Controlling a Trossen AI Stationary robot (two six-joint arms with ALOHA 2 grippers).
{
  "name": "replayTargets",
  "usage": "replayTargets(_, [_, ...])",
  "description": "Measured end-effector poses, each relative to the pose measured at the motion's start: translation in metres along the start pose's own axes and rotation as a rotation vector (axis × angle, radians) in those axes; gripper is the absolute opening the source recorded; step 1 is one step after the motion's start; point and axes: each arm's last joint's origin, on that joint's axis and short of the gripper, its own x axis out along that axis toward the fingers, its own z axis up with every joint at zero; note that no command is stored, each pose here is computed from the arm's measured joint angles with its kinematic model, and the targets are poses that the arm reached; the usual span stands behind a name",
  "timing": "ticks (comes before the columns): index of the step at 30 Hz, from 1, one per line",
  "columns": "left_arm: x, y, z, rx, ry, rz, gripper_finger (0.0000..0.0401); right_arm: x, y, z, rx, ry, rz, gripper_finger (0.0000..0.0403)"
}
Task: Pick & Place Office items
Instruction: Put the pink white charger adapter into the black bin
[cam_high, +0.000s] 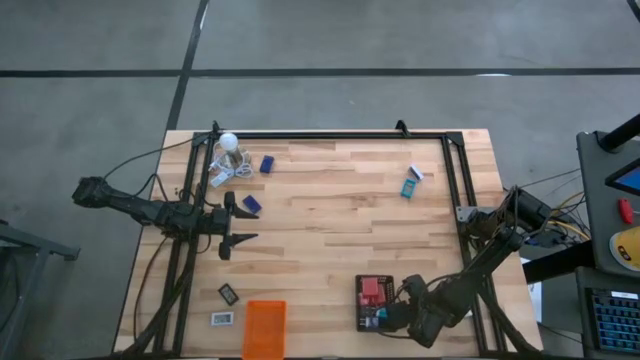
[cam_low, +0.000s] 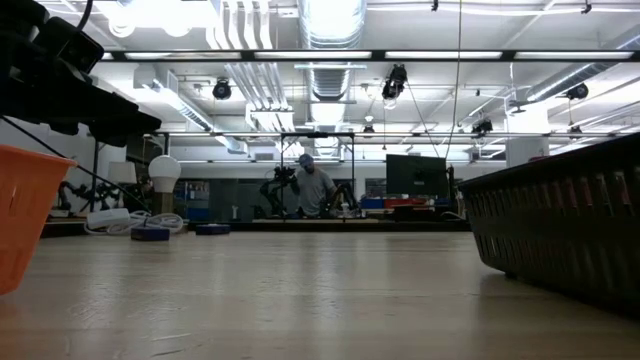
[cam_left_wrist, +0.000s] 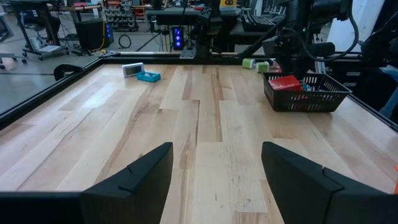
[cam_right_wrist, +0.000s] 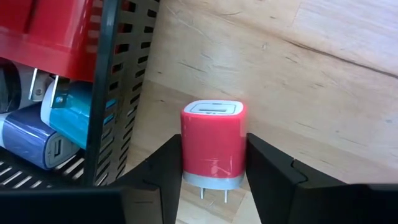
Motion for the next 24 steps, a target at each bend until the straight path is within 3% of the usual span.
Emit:
replayTargets(12, [0.0, 0.0, 0.0, 0.0, 0.0, 0.0, 0.0252, -0.005, 0.002, -0.001, -0.002, 0.001, -0.026, 0.0144])
replayTargets(19, [0.0, 0.0, 0.0, 0.0, 0.0, 0.0, 0.0252, -0.037, 0.014, -0.002, -0.027, -0.084, -0.11, 0.0144])
replayTargets(24, [0.0, 0.0, 0.0, 0.0, 0.0, 0.0, 0.0252, -0.069, 0.031, -0.004, -0.119, -0.191, -0.066, 0.0144])
